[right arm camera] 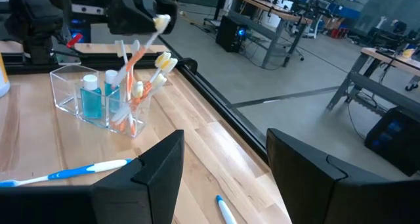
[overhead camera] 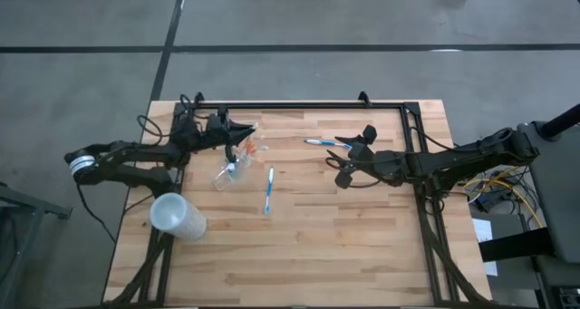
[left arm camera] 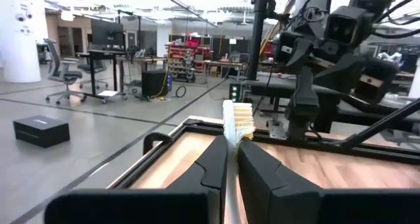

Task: Pick & Place toothbrushing station
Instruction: Put the orange toothbrush into the transparent organizer

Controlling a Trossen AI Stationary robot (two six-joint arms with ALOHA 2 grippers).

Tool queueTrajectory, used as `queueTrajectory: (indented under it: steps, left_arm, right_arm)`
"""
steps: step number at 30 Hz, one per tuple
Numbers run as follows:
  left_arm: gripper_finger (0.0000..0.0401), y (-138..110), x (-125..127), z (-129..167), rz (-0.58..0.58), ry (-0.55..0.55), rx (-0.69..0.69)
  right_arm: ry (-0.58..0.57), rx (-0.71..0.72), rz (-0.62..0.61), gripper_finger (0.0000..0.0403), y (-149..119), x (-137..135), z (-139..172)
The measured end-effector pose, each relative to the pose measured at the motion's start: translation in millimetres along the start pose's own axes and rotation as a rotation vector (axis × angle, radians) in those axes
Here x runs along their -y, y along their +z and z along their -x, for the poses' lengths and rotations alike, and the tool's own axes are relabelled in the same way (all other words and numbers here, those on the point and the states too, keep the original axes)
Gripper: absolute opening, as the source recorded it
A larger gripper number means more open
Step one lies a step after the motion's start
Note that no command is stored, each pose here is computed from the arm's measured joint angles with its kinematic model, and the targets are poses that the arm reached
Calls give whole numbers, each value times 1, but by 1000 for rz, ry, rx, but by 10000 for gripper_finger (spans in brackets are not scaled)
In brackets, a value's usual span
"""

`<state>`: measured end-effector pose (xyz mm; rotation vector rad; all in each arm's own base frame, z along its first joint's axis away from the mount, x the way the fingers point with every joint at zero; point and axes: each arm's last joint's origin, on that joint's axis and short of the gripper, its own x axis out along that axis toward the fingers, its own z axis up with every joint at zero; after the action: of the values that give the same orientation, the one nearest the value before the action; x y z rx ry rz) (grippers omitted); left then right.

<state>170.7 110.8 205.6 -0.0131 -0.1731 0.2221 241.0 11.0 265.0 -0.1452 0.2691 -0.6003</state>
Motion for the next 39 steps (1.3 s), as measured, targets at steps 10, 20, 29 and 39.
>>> queueTrajectory:
  steps: [10, 20, 29, 39]
  left_arm:
    - [33, -18, -8, -5, 8, 24, -58]
    - [34, -10, -7, -6, -23, 11, 31]
    - [34, -3, -9, -11, -44, 9, 61]
    - [35, -20, -13, -17, 4, 18, -25]
  right_arm:
    - [0, 0, 0, 210, 0, 0, 0]
    - [0, 0, 0, 210, 0, 0, 0]
    - [0, 0, 0, 210, 0, 0, 0]
    - [0, 0, 0, 210, 0, 0, 0]
